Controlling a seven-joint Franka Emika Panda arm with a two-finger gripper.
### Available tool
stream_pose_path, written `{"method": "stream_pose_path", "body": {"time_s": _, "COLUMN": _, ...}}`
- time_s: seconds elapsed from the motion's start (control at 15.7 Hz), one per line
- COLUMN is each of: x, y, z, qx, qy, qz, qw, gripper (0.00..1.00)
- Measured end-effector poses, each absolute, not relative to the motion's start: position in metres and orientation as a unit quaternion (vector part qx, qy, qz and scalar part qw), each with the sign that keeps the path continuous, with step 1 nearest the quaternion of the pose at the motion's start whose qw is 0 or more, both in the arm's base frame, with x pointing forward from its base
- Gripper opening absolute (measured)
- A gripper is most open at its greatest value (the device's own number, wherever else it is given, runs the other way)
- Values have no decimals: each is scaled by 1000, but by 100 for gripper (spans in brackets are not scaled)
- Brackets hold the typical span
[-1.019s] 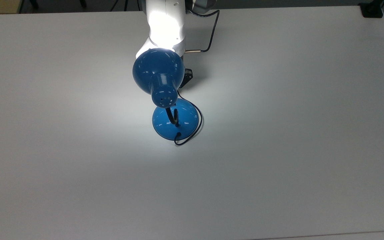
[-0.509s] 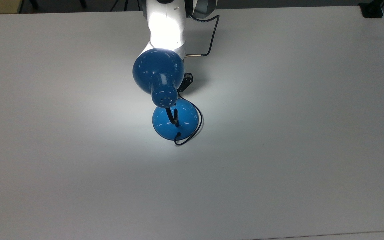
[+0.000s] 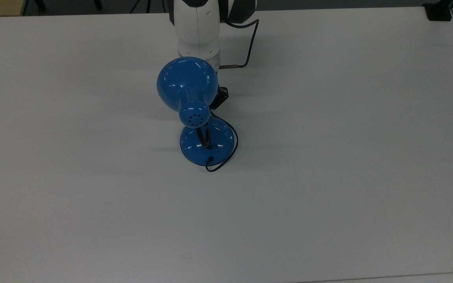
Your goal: Turn off the lamp
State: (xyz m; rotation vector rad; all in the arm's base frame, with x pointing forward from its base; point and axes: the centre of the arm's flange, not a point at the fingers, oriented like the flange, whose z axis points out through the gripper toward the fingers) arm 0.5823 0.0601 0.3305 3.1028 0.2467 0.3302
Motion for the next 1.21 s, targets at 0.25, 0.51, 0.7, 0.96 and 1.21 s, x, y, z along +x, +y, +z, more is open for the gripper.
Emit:
{"method": "stream_pose_path", "body": {"time_s": 0.25, "x": 580, "y": 63, "z": 329, "qx": 993, "qy": 81, "qz": 89, "qw": 7, "gripper": 1}}
{"method": "stream_pose_path", "body": {"time_s": 0.51, "x": 568, "y": 64, "z": 356, "qx": 996, "qy": 83, "qz": 29, "qw": 11, "gripper": 1}}
{"method": "stream_pose_path", "body": {"time_s": 0.7, "x": 558, "y": 62, "z": 405, "qx": 997, "qy": 80, "qz": -13, "qw": 16, "gripper": 1}}
{"method": "stream_pose_path", "body": {"time_s": 0.96, "x": 546, "y": 60, "z": 467, "qx": 996, "qy": 75, "qz": -34, "qw": 20, "gripper": 1}}
{"method": "stream_pose_path", "body": {"time_s": 1.21, "x": 555, "y": 59, "z": 522, "qx": 998, "qy": 51, "qz": -6, "qw": 19, "gripper": 7}}
